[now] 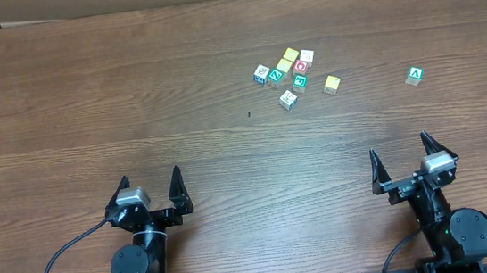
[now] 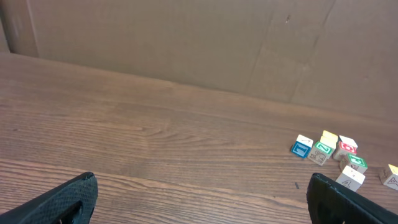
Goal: Flip 3 blocks
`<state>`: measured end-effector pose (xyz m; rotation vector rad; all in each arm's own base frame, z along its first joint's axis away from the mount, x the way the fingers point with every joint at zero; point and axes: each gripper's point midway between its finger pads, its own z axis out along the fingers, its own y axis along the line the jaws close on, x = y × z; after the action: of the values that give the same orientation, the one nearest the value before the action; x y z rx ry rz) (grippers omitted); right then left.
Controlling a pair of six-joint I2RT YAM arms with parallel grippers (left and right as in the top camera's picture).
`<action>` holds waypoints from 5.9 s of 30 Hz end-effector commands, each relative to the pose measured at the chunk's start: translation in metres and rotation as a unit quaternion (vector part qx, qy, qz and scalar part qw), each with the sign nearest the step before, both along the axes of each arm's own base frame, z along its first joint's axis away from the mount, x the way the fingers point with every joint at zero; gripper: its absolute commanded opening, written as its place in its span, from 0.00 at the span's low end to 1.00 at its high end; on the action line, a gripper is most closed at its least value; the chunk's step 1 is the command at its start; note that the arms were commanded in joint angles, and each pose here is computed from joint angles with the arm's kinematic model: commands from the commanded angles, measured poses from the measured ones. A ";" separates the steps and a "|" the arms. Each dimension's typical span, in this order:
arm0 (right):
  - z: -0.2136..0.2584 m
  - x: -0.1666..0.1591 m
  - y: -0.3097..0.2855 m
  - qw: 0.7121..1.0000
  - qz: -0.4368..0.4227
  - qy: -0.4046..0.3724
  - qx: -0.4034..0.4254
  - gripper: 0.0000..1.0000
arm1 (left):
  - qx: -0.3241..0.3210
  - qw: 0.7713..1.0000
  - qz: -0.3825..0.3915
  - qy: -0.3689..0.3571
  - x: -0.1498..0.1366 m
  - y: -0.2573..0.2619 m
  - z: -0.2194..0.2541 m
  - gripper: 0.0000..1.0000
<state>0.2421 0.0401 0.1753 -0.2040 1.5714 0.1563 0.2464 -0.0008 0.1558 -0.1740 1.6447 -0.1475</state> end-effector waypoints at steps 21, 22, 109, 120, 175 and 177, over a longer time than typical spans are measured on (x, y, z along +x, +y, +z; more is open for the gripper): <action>-0.001 0.000 -0.001 1.000 -0.001 -0.003 0.000 1.00 | 0.010 1.000 0.011 -0.004 0.000 0.005 0.001 1.00; -0.001 0.000 -0.001 1.000 -0.001 -0.003 0.000 1.00 | 0.010 1.000 0.011 -0.004 0.000 0.005 0.001 1.00; 0.001 -0.004 0.014 0.999 0.042 -0.005 0.007 1.00 | 0.007 1.000 0.006 -0.005 0.000 0.003 0.001 1.00; -0.002 -0.004 0.015 0.999 0.046 0.005 0.024 1.00 | 0.006 1.000 -0.010 -0.004 0.000 -0.002 0.001 1.00; 0.156 0.063 0.034 0.912 0.063 0.389 0.115 1.00 | -0.049 0.894 -0.129 0.426 0.053 -0.048 0.164 1.00; 0.138 0.076 0.034 0.899 0.059 0.417 0.117 1.00 | -0.070 0.874 -0.133 0.462 0.059 -0.053 0.146 1.00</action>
<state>0.3075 0.0738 0.3183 -0.0456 2.3448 0.5704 0.2997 -0.0422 0.3106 -0.1188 2.5647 -0.3292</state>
